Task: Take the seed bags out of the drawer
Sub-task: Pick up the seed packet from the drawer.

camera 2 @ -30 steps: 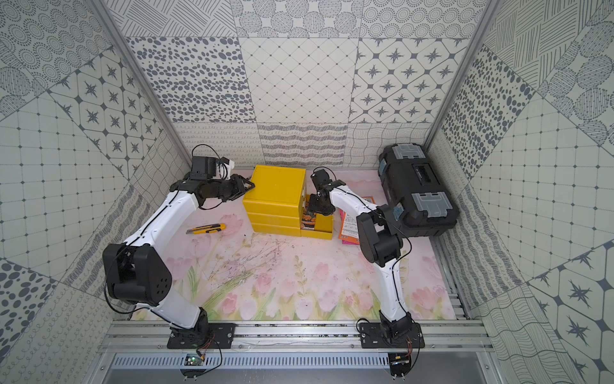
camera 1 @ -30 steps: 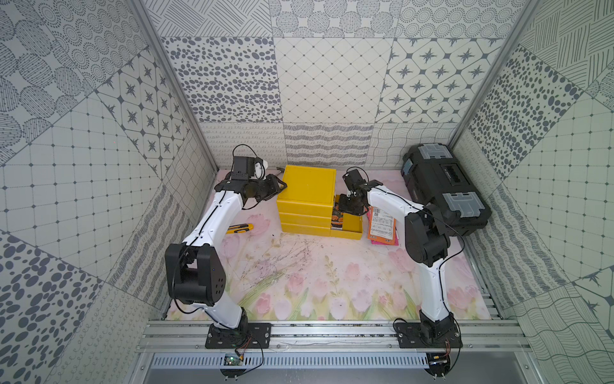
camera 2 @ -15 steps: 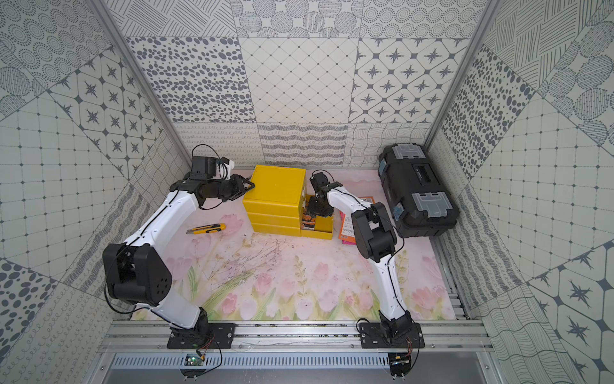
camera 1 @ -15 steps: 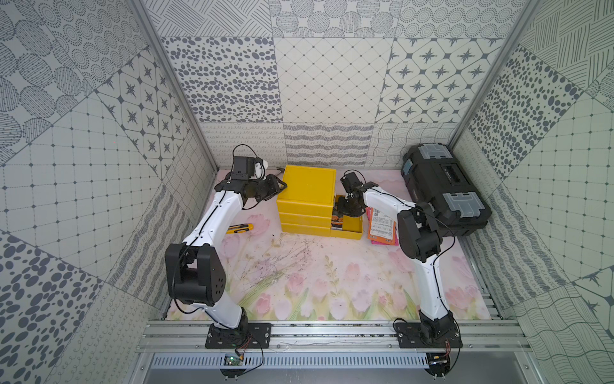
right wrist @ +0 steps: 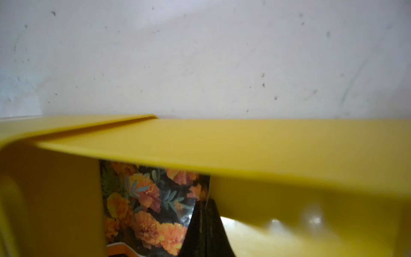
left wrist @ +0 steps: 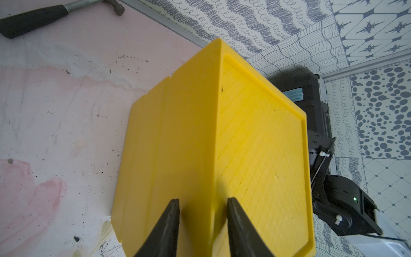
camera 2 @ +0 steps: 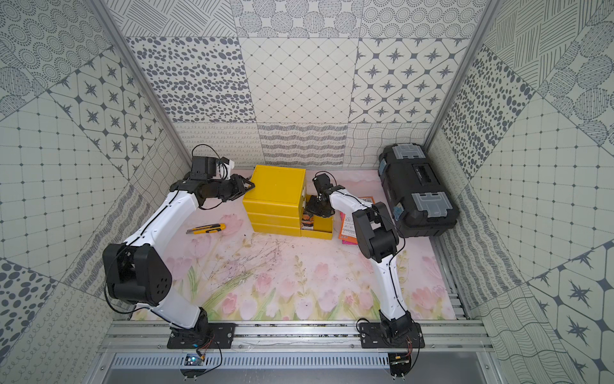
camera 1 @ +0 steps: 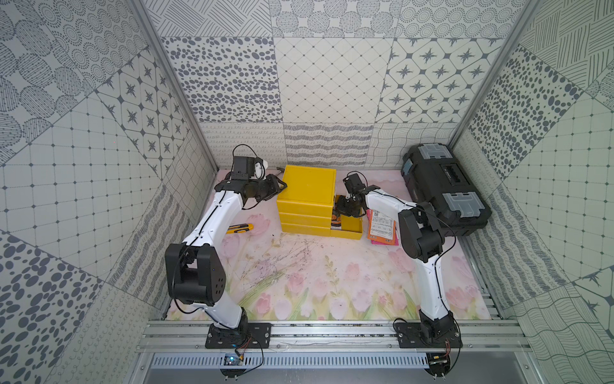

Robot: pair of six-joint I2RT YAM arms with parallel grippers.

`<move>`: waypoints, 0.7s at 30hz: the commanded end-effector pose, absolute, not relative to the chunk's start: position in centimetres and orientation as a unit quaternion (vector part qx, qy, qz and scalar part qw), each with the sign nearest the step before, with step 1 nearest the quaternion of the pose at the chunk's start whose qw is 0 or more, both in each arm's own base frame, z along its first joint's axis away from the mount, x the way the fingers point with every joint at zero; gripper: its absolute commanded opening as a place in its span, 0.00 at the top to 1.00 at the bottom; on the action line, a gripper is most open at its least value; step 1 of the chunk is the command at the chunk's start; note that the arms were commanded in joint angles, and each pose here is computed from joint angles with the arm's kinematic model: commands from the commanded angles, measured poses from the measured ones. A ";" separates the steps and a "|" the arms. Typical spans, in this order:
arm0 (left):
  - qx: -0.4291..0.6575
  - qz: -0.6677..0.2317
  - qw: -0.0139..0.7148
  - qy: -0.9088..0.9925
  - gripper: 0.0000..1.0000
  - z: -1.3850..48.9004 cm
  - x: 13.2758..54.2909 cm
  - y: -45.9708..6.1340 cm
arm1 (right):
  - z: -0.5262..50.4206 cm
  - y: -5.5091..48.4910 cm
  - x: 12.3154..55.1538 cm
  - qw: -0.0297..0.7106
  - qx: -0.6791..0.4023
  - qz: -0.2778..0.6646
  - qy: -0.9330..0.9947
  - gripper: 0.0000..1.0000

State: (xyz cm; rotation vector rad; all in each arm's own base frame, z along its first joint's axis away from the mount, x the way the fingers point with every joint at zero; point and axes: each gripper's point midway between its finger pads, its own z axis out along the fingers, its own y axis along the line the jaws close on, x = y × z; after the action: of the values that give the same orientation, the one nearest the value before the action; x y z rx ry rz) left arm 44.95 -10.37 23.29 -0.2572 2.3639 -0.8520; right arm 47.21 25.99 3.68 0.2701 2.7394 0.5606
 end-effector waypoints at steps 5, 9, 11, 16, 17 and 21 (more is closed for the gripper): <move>-0.120 -0.296 0.259 0.912 0.62 20.8 43.4 -9.4 | 7.8 25.2 46.8 0.196 0.093 0.213 0.953 1.00; -0.120 -0.297 0.258 0.912 0.62 20.8 43.4 -9.4 | 10.6 24.4 46.5 0.211 0.084 0.219 0.949 1.00; -0.120 -0.298 0.259 0.911 0.62 21.0 43.4 -9.5 | 11.8 23.7 46.2 0.216 0.076 0.214 0.950 1.00; -0.120 -0.298 0.259 0.911 0.62 21.0 43.3 -9.5 | 14.1 21.3 45.2 0.223 0.063 0.203 0.952 1.00; -0.120 -0.299 0.259 0.911 0.62 21.0 43.4 -9.5 | 14.6 20.7 45.0 0.226 0.061 0.202 0.951 1.00; -0.120 -0.299 0.260 0.911 0.62 21.0 43.3 -9.5 | 16.2 18.1 44.2 0.234 0.062 0.193 0.951 1.00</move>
State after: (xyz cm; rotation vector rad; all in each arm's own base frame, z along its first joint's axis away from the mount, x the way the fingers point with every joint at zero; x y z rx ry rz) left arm 44.94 -10.37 23.31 -0.2570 2.3635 -0.8520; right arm 45.34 19.86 15.30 0.2069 2.6018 0.5654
